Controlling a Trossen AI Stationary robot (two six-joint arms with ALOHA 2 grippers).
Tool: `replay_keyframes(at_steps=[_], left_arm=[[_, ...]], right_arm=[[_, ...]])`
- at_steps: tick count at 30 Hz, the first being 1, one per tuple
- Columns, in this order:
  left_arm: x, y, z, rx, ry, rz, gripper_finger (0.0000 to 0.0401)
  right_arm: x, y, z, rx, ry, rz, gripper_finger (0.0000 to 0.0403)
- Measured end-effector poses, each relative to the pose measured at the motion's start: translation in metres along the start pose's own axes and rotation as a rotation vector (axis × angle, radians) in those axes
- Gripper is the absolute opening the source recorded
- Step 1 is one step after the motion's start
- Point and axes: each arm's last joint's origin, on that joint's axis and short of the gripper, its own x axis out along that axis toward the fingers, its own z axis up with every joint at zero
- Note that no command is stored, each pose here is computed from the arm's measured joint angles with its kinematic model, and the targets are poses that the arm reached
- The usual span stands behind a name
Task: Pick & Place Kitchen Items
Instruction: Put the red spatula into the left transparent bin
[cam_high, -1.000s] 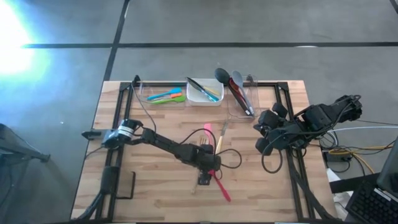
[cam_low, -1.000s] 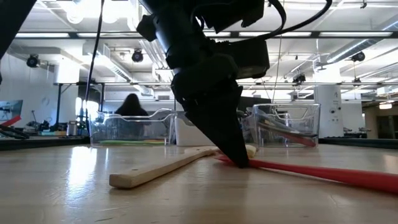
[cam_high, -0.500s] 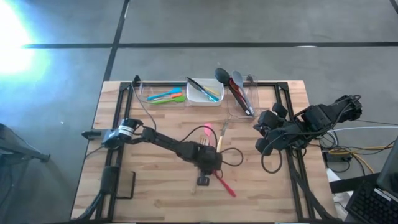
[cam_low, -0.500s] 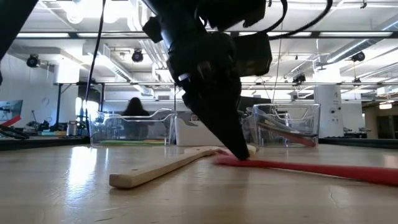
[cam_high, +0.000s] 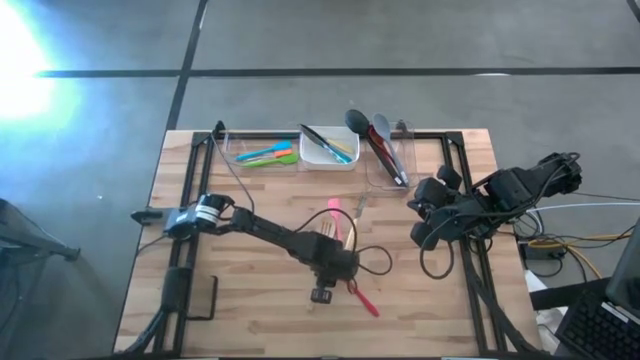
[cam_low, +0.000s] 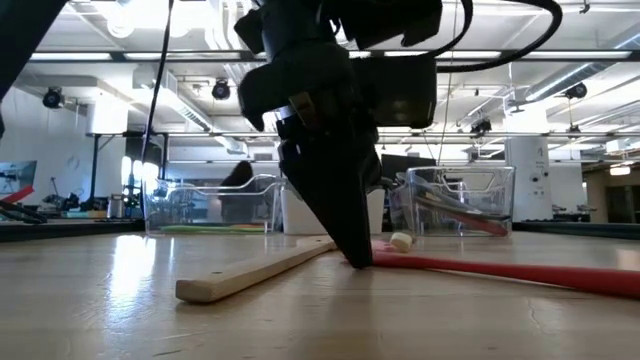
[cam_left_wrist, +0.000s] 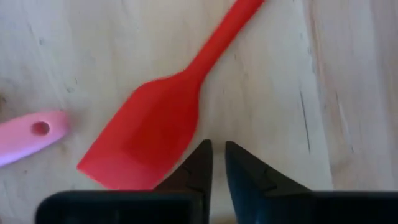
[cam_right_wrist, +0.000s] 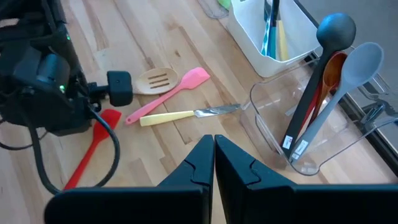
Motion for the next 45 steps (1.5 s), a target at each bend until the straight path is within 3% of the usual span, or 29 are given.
replay_keyframes(at_steps=[6, 13, 18, 32, 45], left_arm=[[-0.009, -0.010, 0.000, 0.057, 0.043, 0.081, 0.0132], [-0.014, -0.010, 0.005, -0.033, 0.006, 0.179, 0.0250], [-0.015, -0.003, 0.007, -0.067, -0.017, 0.259, 0.0300], [-0.021, 0.033, 0.015, -0.327, -0.089, 0.127, 0.0312], [-0.012, 0.033, 0.011, -0.346, -0.116, 0.091, 0.0309]], right_arm=[[0.002, 0.000, -0.002, -0.012, 0.007, -0.007, 0.0008], [0.004, 0.001, -0.003, -0.015, 0.011, -0.011, 0.0008], [0.004, 0.001, -0.003, -0.011, 0.010, -0.010, 0.0008], [0.004, 0.001, -0.002, -0.007, 0.006, -0.005, 0.0008], [0.004, 0.001, -0.002, -0.014, 0.006, -0.006, 0.0008]])
